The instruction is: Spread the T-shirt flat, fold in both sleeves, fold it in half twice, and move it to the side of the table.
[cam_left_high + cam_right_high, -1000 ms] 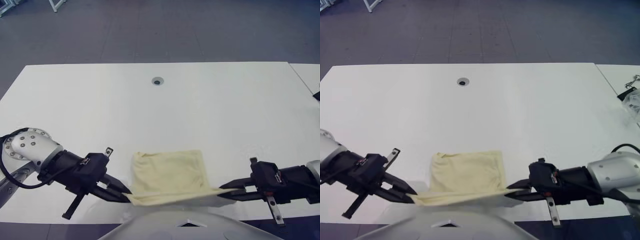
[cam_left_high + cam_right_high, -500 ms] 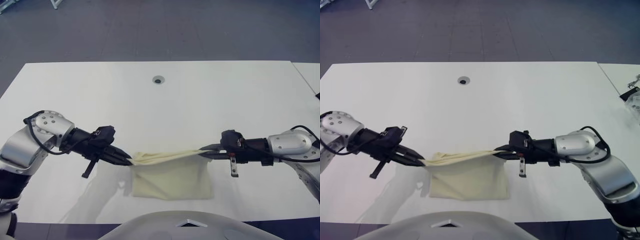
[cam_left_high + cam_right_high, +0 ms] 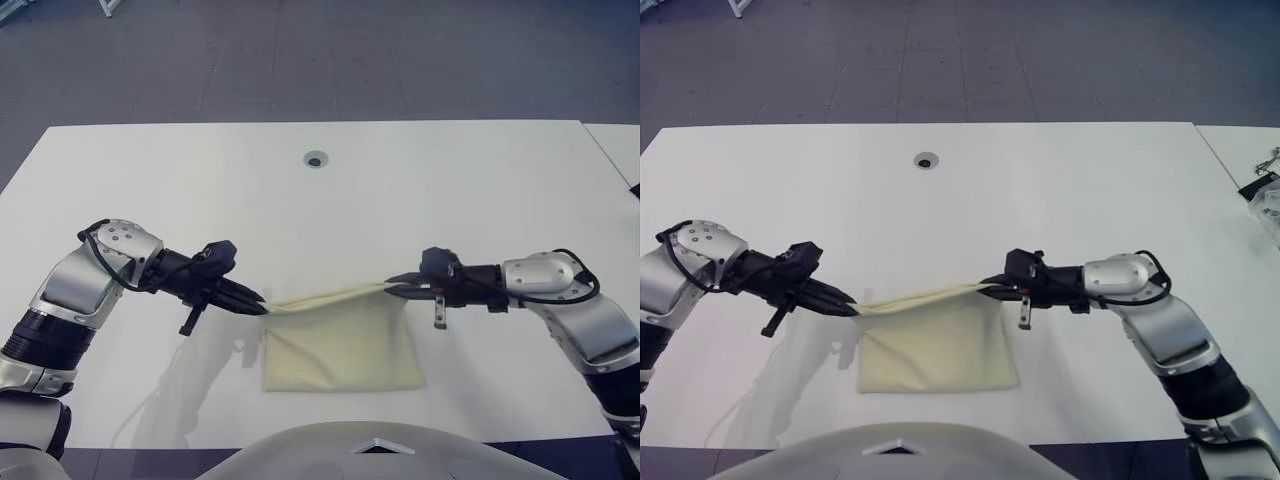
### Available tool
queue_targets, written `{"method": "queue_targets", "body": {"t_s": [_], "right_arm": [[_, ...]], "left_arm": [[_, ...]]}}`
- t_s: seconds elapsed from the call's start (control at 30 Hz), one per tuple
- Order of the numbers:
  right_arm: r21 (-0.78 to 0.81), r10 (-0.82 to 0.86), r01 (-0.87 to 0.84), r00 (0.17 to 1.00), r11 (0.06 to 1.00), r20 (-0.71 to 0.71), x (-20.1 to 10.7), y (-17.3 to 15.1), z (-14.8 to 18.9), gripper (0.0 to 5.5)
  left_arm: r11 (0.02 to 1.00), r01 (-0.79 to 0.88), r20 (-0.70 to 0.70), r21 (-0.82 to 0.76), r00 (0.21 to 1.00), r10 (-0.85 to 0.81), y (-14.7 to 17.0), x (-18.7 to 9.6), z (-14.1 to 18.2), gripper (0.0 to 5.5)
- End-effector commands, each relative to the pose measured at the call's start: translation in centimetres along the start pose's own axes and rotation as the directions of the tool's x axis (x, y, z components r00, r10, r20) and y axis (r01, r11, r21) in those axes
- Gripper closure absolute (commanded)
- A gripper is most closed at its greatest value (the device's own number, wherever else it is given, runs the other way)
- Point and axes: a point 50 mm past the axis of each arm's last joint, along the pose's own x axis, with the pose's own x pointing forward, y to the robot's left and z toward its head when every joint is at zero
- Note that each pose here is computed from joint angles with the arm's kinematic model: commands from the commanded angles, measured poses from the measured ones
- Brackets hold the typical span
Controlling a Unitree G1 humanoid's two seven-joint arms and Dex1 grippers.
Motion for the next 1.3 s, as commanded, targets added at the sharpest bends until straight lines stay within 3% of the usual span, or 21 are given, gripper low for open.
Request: {"method": "queue_targets", "body": {"t_s": [0.03,0.2,0.43,0.47,0.6,0.63,0.83,1.03,1.17,1.3], "right_arm": [[-0.029,-0.059,0.059,0.998,0.998,0.001,0.5,-1.0,-0.3,5.42],[-0.041,-0.085,0.085,0.996,0.996,-0.004,1.3,-1.3,-1.0,5.42],[-0.016,-0.113,0.113,0.994,0.993,-0.006,3.1,-2.1,-2.2,5.42],[-0.004,-0.135,0.135,0.991,0.991,-0.005,3.1,-2.4,-2.2,5.06],[0.080,-0.203,0.200,0.979,0.976,0.028,2.8,-3.5,-1.9,4.50],[0.107,-0.219,0.214,0.975,0.971,0.038,2.7,-3.8,-1.8,4.34],[0.259,-0.335,0.308,0.940,0.916,0.067,2.1,-5.4,-1.5,3.40],[0.306,-0.461,0.428,0.887,0.850,0.039,0.8,-6.4,-1.7,2.54],[0.269,-0.316,0.273,0.939,0.924,0.135,0.8,-3.8,0.2,1.94],[0.232,-0.125,0.080,0.975,0.969,0.186,0.7,-0.2,1.3,2.45]], "left_arm": [[1.000,-0.008,0.040,-0.026,0.999,0.009,0.1,-1.2,1.0,5.43],[0.998,-0.011,0.041,-0.063,0.999,0.013,0.6,-0.8,0.8,5.43],[0.984,-0.079,0.007,-0.158,0.997,0.081,2.5,0.9,-2.2,5.43],[0.981,-0.094,0.011,-0.171,0.995,0.098,3.1,1.1,-2.5,5.43],[0.965,-0.149,0.076,-0.215,0.983,0.169,4.6,1.4,-2.6,5.43],[0.961,-0.160,0.096,-0.227,0.978,0.186,4.9,1.3,-2.6,5.07],[0.920,-0.279,0.099,-0.276,0.944,0.316,5.7,0.3,-4.0,4.13],[0.845,-0.507,-0.118,-0.170,0.862,0.494,6.8,-1.0,-7.0,3.26],[0.824,-0.542,0.056,-0.166,0.829,0.556,7.2,-1.9,-4.7,2.67],[0.879,-0.454,0.272,-0.146,0.836,0.477,6.7,-0.6,-0.2,2.06]]}}
